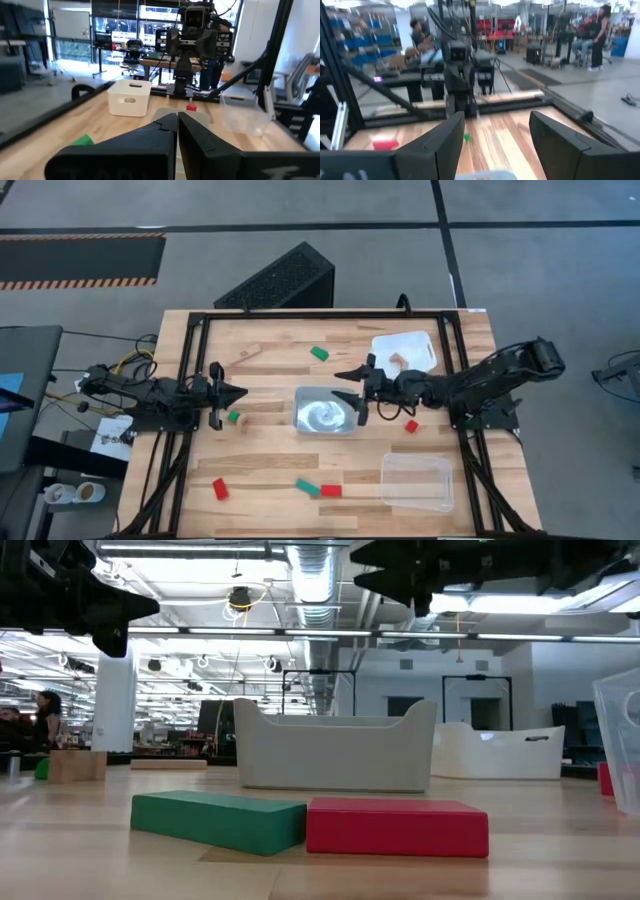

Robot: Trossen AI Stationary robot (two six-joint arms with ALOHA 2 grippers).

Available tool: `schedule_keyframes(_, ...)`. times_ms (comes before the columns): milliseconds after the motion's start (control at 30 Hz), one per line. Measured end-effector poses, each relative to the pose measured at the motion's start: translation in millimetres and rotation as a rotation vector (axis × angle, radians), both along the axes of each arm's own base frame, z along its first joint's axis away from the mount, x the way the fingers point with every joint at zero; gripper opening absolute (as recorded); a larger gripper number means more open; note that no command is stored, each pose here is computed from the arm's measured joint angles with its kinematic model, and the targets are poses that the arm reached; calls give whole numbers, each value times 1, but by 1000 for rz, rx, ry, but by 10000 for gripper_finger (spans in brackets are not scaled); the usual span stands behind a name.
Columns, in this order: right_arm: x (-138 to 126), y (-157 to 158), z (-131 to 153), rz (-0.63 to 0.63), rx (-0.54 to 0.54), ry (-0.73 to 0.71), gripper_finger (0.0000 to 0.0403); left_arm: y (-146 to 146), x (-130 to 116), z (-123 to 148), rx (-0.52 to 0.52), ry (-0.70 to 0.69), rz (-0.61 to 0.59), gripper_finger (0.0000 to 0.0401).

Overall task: Sort & place blocks by color
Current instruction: Put the middle green block into the gray bin

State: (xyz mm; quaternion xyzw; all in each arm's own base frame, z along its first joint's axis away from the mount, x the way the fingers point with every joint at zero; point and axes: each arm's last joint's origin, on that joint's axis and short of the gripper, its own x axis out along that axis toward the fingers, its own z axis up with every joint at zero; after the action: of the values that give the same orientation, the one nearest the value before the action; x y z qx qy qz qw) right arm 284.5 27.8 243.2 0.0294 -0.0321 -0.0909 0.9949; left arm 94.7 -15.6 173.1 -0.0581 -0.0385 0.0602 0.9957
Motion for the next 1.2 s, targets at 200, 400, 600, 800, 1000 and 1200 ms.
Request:
schedule_keyframes(200, 5, -1, -7, -7, -19, -3, 245, -1, 0, 0, -100, -11, -36, 0)
schedule_keyframes(400, 12, -1, -17, -7, 0, 12, 245, 0, 0, 0, -85, -11, -16, 0)
schedule_keyframes(600, 13, 2, -9, 82, 58, -108, 245, 4, -1, 0, -123, -24, 124, 0)
schedule_keyframes(800, 12, 0, -7, 95, 52, -125, 245, 4, -1, 0, -127, -26, 131, 0)
schedule_keyframes(1000, 13, -4, -9, 125, 52, -104, 245, 4, -1, 1, -128, -28, 136, 0)
schedule_keyframes(1200, 13, -3, -8, 133, 53, -113, 245, 5, -1, 1, -131, -29, 176, 0)
